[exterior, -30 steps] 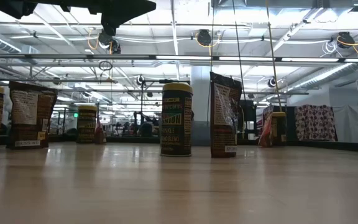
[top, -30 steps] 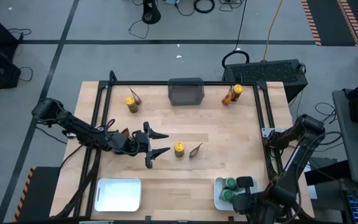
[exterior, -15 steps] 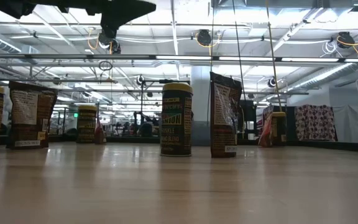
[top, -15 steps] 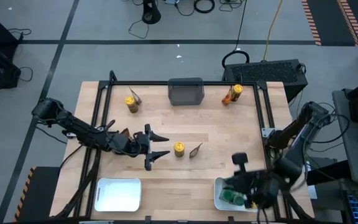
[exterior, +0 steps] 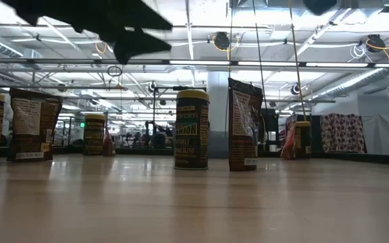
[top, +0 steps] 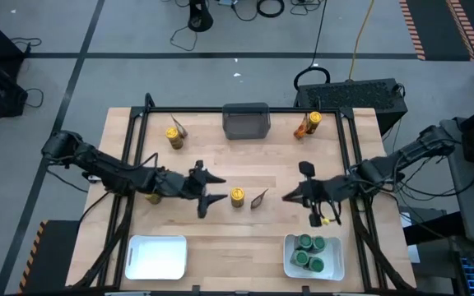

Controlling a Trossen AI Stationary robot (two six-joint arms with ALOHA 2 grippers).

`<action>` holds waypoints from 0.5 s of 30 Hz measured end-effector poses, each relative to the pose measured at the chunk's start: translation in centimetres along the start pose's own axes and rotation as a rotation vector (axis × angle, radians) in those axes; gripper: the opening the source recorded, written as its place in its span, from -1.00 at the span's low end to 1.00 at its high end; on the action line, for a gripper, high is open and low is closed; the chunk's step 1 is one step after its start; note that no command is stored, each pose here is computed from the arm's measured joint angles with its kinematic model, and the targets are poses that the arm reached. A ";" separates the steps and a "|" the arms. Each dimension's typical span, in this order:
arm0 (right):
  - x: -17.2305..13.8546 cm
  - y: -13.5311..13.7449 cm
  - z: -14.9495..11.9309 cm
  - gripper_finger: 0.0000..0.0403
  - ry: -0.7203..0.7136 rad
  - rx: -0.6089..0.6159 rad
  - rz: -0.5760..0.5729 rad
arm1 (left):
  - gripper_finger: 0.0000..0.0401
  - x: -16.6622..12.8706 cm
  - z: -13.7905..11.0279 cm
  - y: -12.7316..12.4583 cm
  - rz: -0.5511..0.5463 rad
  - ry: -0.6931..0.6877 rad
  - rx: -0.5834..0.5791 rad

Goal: Sort spices by type
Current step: Put the bottom right yellow seasoning bottle into the gray bin

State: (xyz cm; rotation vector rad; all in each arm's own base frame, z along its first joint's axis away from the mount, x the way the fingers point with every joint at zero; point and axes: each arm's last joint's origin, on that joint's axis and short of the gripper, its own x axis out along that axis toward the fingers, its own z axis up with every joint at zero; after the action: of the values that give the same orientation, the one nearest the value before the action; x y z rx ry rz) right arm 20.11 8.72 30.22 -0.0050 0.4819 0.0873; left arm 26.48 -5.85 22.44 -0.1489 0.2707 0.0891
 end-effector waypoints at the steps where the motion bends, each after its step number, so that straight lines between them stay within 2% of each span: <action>1: 0.3 -0.3 -0.5 -1.00 -0.005 0.006 -0.009 | 0.24 0.2 0.4 0.3 0.007 0.027 0.004; 9: 1.3 -0.8 -3.1 -0.98 0.050 0.000 -0.041 | 0.24 0.6 4.4 0.5 -0.004 0.123 0.124; 15: 1.3 -1.0 -3.3 -0.97 0.036 -0.020 -0.154 | 0.24 0.6 5.7 1.0 0.006 0.139 0.107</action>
State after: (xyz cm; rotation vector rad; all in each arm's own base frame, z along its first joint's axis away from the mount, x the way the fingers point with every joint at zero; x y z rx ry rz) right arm 19.79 7.71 26.72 -0.0633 0.5154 -0.0586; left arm 28.46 -3.92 27.56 -0.0482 0.4137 0.0699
